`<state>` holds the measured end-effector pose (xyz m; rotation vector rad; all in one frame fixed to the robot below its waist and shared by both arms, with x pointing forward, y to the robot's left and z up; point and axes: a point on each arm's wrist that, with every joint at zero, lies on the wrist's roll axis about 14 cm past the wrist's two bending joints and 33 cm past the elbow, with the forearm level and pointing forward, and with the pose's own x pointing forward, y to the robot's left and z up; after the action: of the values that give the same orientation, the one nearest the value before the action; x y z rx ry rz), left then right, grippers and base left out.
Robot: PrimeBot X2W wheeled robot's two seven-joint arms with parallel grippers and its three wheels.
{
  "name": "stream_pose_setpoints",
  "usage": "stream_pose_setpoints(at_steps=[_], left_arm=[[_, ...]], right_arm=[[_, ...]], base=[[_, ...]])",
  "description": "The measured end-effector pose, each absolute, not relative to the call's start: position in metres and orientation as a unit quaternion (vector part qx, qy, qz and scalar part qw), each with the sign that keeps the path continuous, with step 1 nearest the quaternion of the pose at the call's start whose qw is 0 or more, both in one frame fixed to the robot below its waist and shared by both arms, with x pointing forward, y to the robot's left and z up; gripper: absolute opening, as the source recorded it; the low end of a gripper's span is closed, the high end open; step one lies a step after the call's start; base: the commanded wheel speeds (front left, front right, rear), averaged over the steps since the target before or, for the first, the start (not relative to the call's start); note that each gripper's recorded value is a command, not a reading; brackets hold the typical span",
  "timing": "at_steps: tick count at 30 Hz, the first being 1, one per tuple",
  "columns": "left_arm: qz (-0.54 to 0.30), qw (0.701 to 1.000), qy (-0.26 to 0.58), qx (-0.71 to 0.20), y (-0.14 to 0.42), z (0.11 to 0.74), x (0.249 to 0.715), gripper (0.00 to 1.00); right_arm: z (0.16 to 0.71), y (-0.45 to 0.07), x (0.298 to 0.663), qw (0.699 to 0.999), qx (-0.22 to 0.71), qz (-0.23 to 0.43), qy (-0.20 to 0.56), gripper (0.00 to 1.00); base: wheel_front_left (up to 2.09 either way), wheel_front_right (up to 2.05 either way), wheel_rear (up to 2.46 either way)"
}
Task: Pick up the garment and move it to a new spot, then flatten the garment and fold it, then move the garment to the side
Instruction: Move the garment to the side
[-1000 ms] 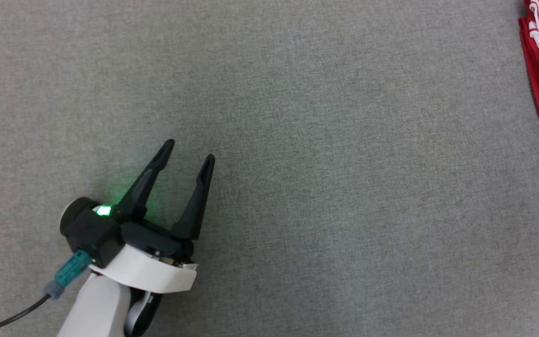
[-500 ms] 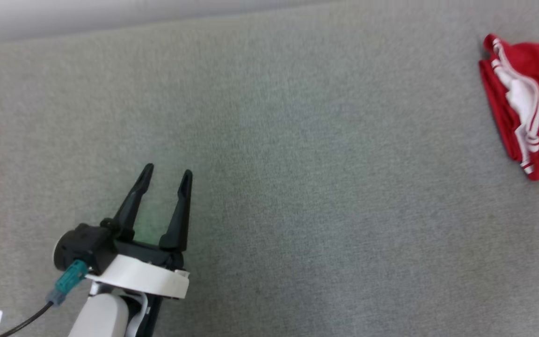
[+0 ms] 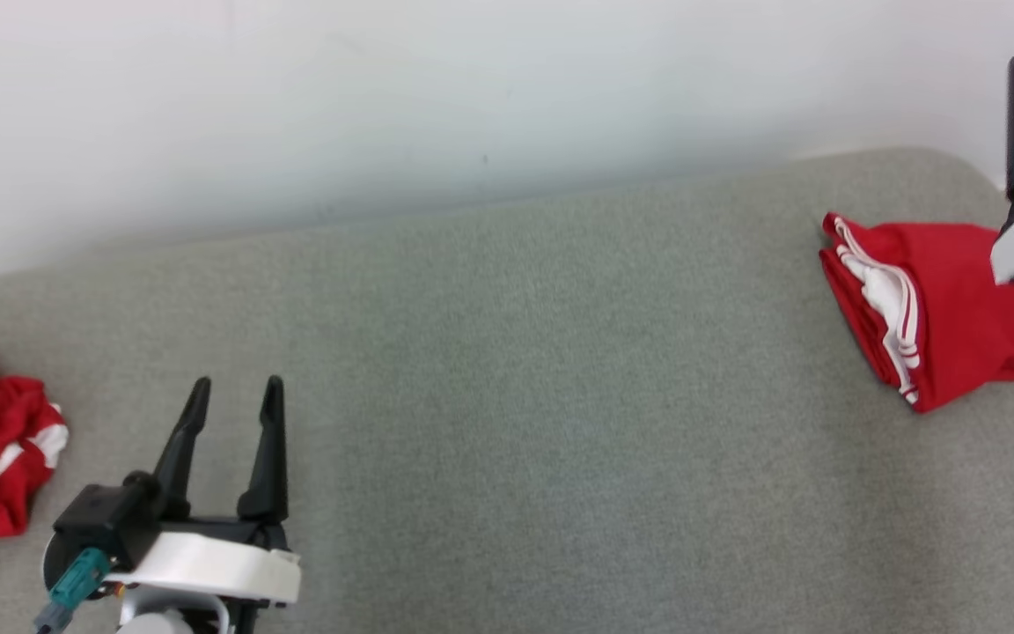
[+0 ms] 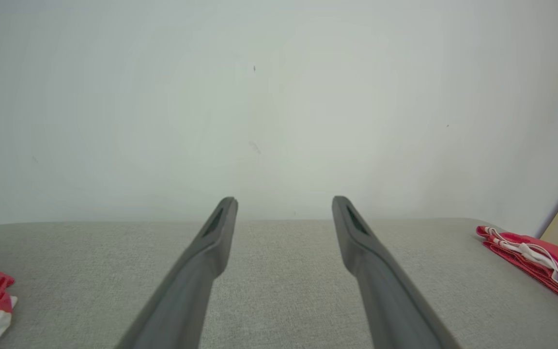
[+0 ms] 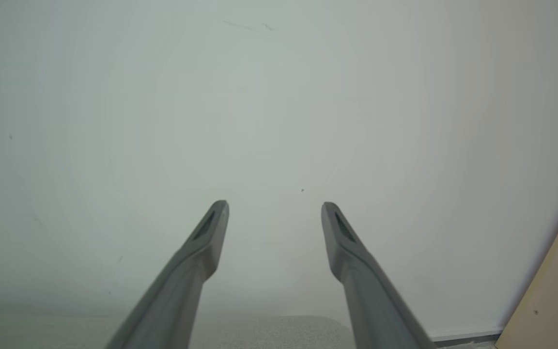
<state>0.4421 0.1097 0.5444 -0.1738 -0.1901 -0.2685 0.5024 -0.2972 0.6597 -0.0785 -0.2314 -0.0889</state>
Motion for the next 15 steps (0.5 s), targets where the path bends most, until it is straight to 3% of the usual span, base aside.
stream_pose_setpoints(at_steps=[6, 15], left_arm=[[-0.104, 0.985, -0.112, -0.082, 0.127, 0.559, 0.420, 1.00], [-0.083, 0.987, -0.111, -0.081, 0.141, 0.557, 0.398, 1.00]], right_arm=[[0.659, -0.284, 0.459, 0.989, -0.008, -0.019, -0.143, 1.00], [0.606, -0.251, 0.405, 0.990, 0.056, 0.001, -0.130, 1.00]], base=[[0.00, 0.00, 0.00], [0.00, 0.00, 0.00]])
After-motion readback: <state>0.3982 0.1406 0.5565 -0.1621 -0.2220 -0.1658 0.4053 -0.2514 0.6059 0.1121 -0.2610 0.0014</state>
